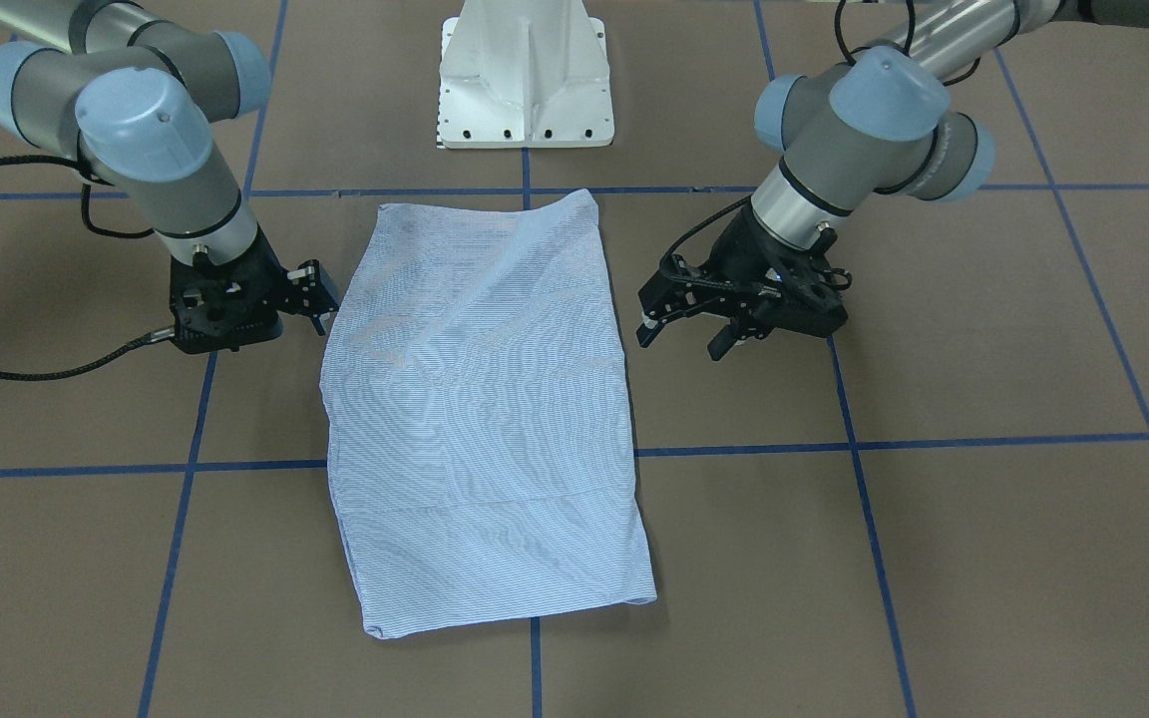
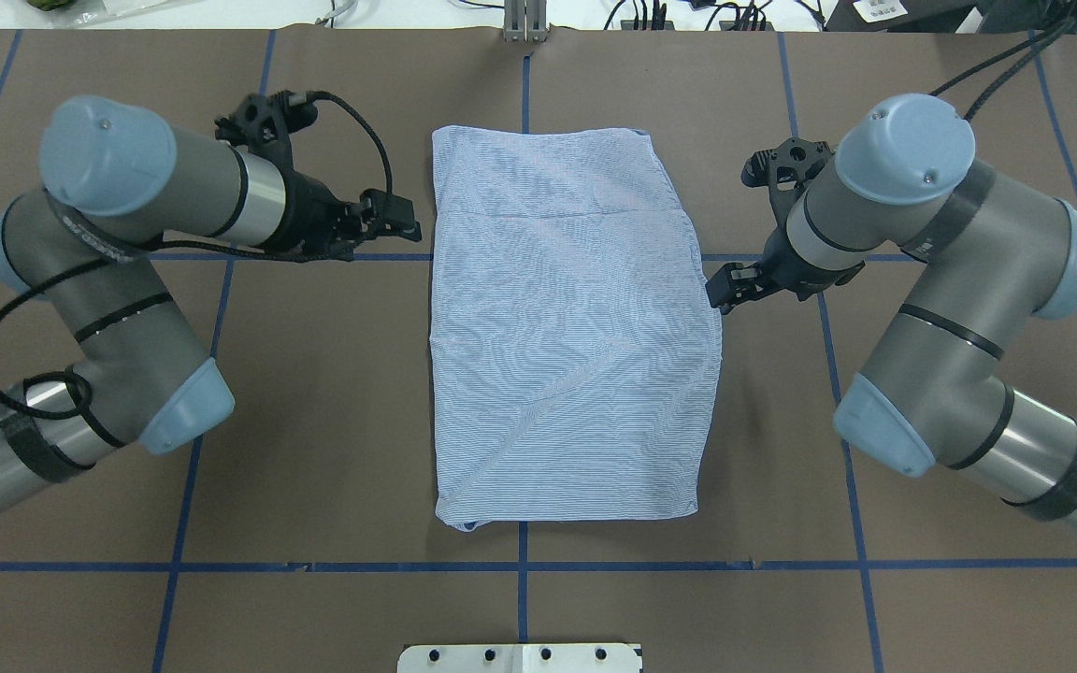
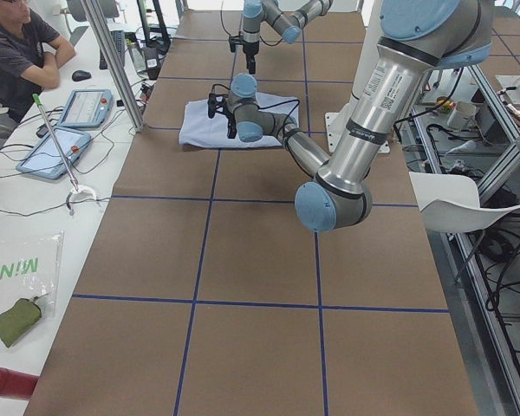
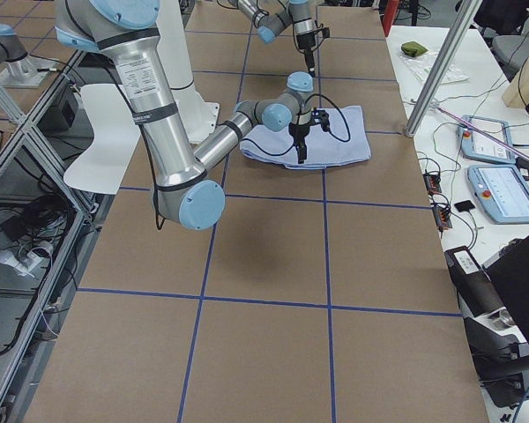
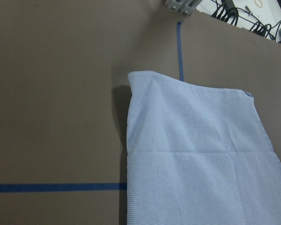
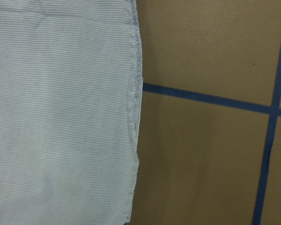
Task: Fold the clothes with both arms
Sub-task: 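Move the left gripper to the shirt's near corner while the right gripper holds position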
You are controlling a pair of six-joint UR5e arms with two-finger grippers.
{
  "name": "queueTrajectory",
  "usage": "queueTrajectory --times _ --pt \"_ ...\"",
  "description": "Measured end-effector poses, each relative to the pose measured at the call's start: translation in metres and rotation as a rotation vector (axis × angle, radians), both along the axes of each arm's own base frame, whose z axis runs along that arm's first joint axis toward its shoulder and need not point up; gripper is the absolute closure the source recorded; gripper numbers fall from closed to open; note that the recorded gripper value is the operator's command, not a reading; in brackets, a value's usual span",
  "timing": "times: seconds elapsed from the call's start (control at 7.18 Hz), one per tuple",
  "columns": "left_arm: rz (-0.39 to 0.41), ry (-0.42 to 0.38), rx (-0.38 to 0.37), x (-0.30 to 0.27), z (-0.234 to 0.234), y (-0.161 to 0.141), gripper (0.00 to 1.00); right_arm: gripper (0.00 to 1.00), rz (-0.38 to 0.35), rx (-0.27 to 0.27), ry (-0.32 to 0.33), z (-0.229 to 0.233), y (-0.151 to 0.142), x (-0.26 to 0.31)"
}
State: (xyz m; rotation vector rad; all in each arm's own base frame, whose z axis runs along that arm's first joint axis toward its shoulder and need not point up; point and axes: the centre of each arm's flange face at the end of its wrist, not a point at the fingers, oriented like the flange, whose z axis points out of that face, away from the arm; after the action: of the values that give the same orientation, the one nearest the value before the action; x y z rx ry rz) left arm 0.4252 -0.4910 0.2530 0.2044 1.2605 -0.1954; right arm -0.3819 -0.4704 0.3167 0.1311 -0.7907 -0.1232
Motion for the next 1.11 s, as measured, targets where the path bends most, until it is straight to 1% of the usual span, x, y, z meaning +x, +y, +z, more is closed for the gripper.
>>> queueTrajectory --times 0.28,0.42,0.56,0.7,0.84,1.11 --pt "0.044 0.038 -0.115 0.034 0.001 0.051 0.03 0.00 0.034 -0.059 -0.077 -0.029 0.030 0.003" --pt "0.049 0.047 -0.176 0.056 0.002 0.080 0.07 0.00 0.046 -0.078 -0.106 -0.041 0.040 0.004" --pt "0.049 0.049 -0.225 0.081 0.004 0.110 0.10 0.00 0.052 -0.088 -0.125 -0.050 0.047 0.006" --pt "0.052 0.047 -0.263 0.100 0.006 0.135 0.10 0.00 0.056 -0.090 -0.137 -0.055 0.051 0.008" --pt "0.060 0.036 -0.292 0.114 0.009 0.154 0.11 0.00 0.057 -0.090 -0.144 -0.059 0.052 0.009" --pt "0.080 0.013 -0.330 0.131 0.011 0.179 0.17 0.00 0.056 -0.088 -0.148 -0.062 0.053 0.008"
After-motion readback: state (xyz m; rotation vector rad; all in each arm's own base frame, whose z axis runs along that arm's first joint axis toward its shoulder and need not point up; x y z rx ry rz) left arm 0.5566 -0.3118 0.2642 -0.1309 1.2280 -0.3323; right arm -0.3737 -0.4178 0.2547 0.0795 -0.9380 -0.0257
